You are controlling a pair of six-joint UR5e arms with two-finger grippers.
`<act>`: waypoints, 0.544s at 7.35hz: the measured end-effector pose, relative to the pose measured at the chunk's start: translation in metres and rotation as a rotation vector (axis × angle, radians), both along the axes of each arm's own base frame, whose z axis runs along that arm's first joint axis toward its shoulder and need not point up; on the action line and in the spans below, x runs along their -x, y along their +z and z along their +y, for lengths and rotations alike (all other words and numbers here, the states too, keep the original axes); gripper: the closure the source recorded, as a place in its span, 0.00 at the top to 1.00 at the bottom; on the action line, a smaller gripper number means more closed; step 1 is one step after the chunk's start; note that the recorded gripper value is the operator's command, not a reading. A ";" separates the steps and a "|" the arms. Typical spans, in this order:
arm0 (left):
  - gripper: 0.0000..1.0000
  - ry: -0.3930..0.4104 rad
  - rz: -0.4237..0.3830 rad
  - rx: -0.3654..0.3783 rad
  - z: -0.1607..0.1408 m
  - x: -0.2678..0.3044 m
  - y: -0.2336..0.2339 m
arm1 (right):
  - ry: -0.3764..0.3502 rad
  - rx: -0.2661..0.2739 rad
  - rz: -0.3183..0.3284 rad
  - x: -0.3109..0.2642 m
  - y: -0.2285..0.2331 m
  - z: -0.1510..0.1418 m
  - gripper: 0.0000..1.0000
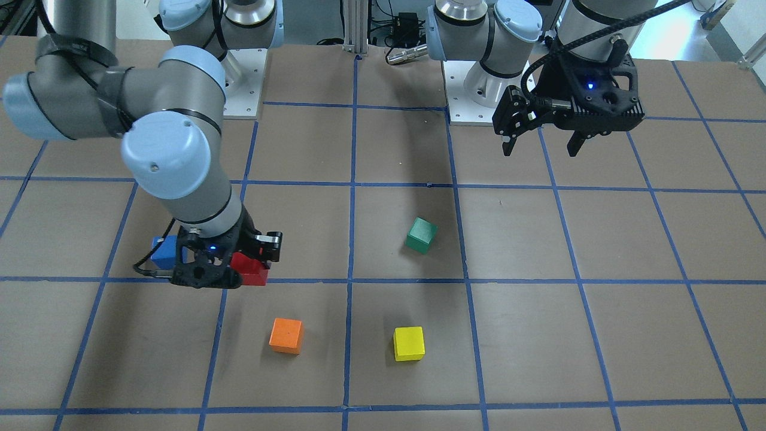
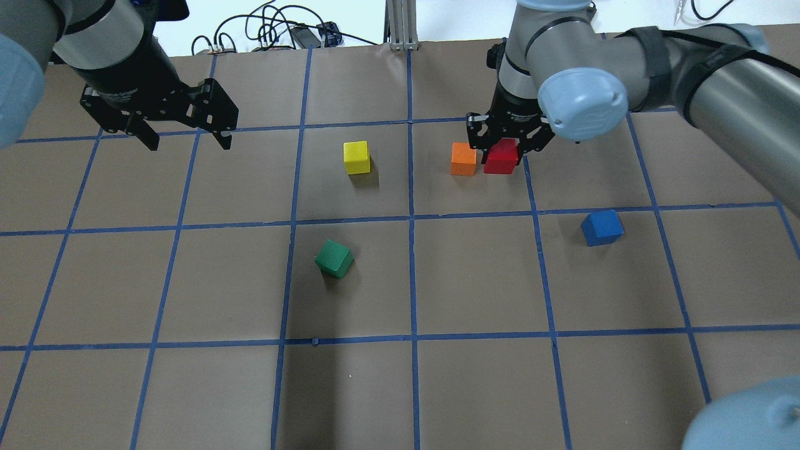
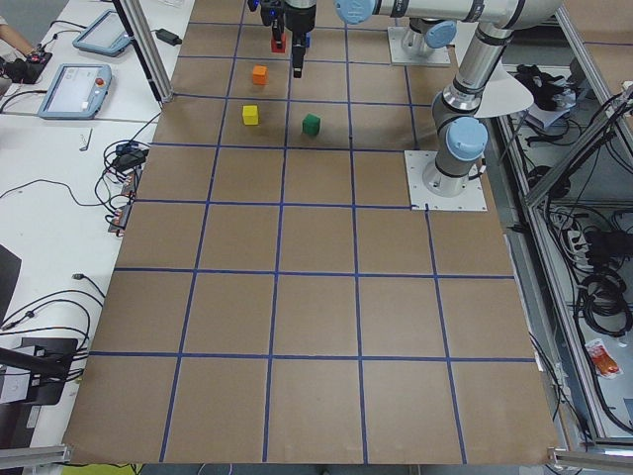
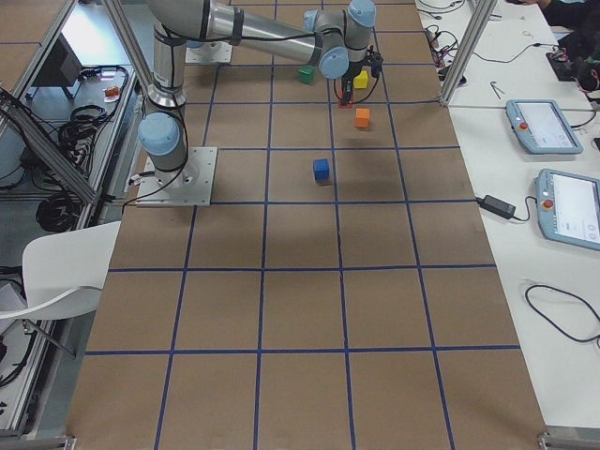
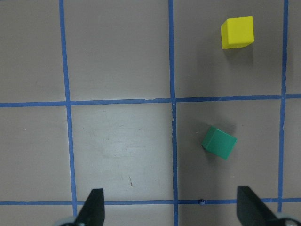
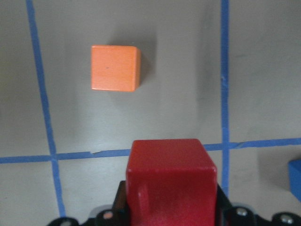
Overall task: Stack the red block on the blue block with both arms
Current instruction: 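Lift the red cube with the right gripper and carry it over the blue cube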
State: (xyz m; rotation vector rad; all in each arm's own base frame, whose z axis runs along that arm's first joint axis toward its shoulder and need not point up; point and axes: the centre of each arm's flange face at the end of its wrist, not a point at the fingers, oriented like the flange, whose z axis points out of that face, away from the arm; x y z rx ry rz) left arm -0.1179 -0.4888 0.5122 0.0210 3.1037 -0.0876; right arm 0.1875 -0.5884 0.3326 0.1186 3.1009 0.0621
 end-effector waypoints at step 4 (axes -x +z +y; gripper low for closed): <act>1.00 0.000 0.002 0.000 0.000 0.000 0.000 | 0.026 -0.071 0.083 0.091 0.001 0.028 0.00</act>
